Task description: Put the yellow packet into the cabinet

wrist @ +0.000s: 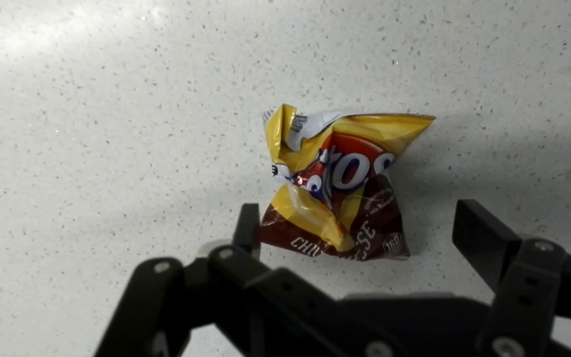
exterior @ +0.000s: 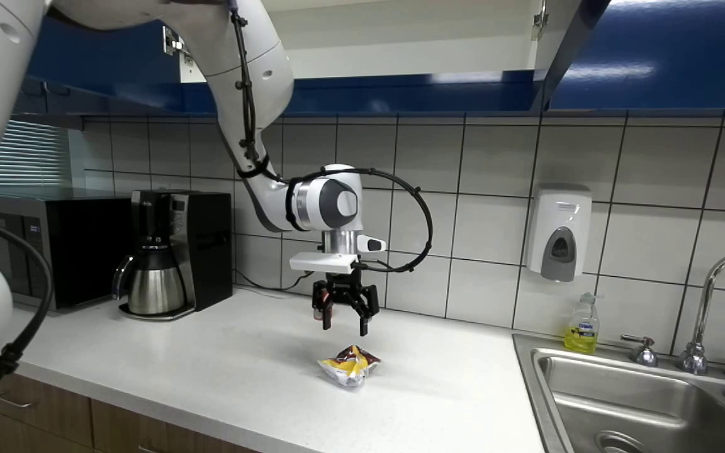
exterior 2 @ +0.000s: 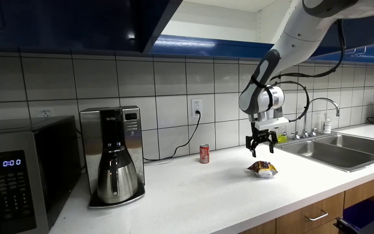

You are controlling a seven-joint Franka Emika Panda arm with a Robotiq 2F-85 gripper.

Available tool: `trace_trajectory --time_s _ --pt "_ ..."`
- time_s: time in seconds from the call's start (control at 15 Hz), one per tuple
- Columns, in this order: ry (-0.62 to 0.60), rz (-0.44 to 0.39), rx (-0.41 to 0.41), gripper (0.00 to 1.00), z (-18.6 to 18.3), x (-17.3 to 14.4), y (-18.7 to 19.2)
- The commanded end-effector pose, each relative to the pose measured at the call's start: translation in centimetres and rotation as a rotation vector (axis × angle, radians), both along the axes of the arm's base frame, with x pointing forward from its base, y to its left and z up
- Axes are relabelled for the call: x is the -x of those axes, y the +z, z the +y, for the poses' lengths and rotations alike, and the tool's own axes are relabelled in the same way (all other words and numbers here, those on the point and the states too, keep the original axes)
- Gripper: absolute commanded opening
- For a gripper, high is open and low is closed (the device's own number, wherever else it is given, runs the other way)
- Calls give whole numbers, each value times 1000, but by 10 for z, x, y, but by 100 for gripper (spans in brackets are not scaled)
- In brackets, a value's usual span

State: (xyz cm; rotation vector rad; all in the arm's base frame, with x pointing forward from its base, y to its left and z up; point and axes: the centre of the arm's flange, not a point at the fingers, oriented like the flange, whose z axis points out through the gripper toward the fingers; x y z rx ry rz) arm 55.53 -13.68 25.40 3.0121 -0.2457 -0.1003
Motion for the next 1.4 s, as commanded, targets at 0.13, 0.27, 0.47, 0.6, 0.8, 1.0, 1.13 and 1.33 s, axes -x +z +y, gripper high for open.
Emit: trace_trajectory --time_s 0.13,0.27,0.47,0.6,0.8,1.0,1.13,1.33 --pt "-26 9 0 100 -8 -8 -16" --pt "-29 16 2 100 -10 -8 -21" --pt "-34 23 3 100 -12 -9 -27" --pt "-36 26 4 100 -14 -10 -31" --pt "-38 30 9 100 -15 -11 -35" --pt "-39 32 11 100 -16 -13 -39" --pt "-40 32 12 100 -17 -14 -41" --pt "-43 32 14 100 -17 -16 -44"
